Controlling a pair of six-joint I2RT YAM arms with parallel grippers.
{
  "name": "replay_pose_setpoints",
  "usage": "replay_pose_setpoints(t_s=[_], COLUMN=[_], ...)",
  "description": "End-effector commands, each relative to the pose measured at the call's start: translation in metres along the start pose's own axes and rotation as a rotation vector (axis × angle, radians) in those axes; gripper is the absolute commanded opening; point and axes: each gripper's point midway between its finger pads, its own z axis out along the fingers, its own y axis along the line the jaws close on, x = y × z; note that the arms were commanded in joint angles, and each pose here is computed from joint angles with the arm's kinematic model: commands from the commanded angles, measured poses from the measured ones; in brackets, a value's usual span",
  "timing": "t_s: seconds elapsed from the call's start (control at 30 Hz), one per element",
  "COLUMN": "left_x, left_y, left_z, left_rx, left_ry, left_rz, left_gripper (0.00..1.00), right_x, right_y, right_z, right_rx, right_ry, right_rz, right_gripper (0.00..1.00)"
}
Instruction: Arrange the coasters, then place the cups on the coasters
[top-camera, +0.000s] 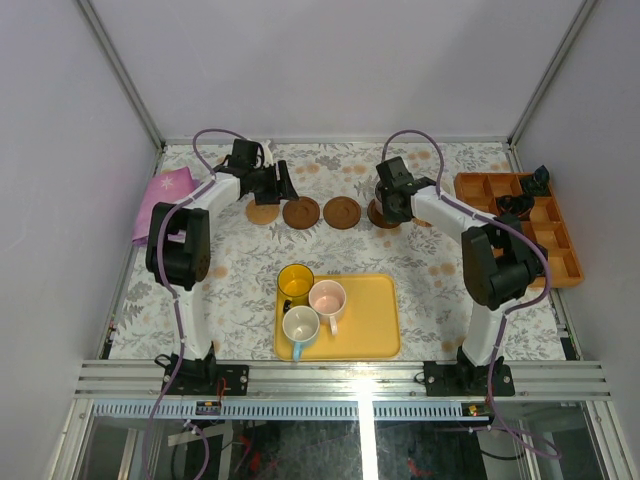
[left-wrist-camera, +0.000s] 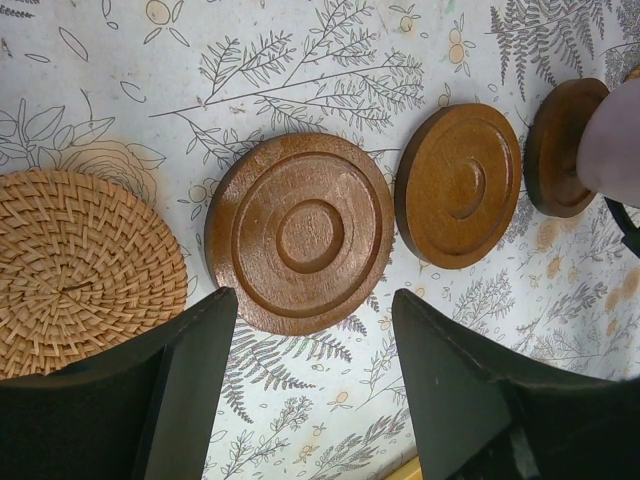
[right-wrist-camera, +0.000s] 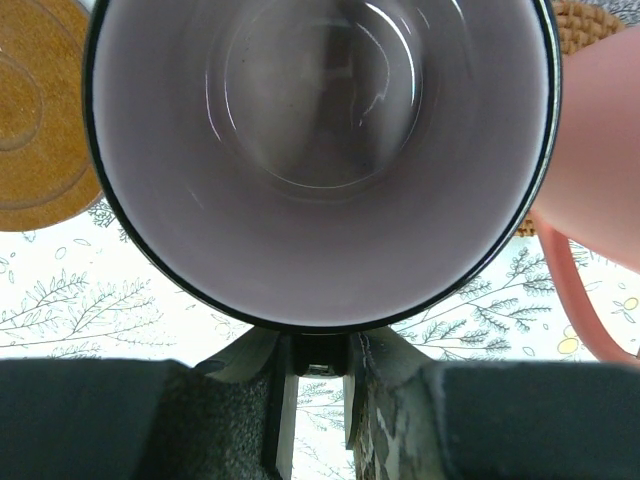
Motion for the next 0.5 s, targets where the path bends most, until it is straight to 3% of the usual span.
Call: replay_pose_setpoints(t_s=[0.0,0.47], left_x=[-0.008,-0.006], left_y=[-0.005,-0.002], left_z=[0.001,0.001], left_rx=[0.015,0.005], left_ry=[-0.011,-0.002], left_rz=[0.010,0.007], left_gripper=[0.64,0.64], right_x=[-0.041,-0.028], right_y=[0.008,0.017], right_z=[-0.010,-0.008], right_rx=[-0.035,-0.075], right_ry=[-0.113,-0.052], right_rz=[0.045,0.083], right_gripper=[0.00,0.00])
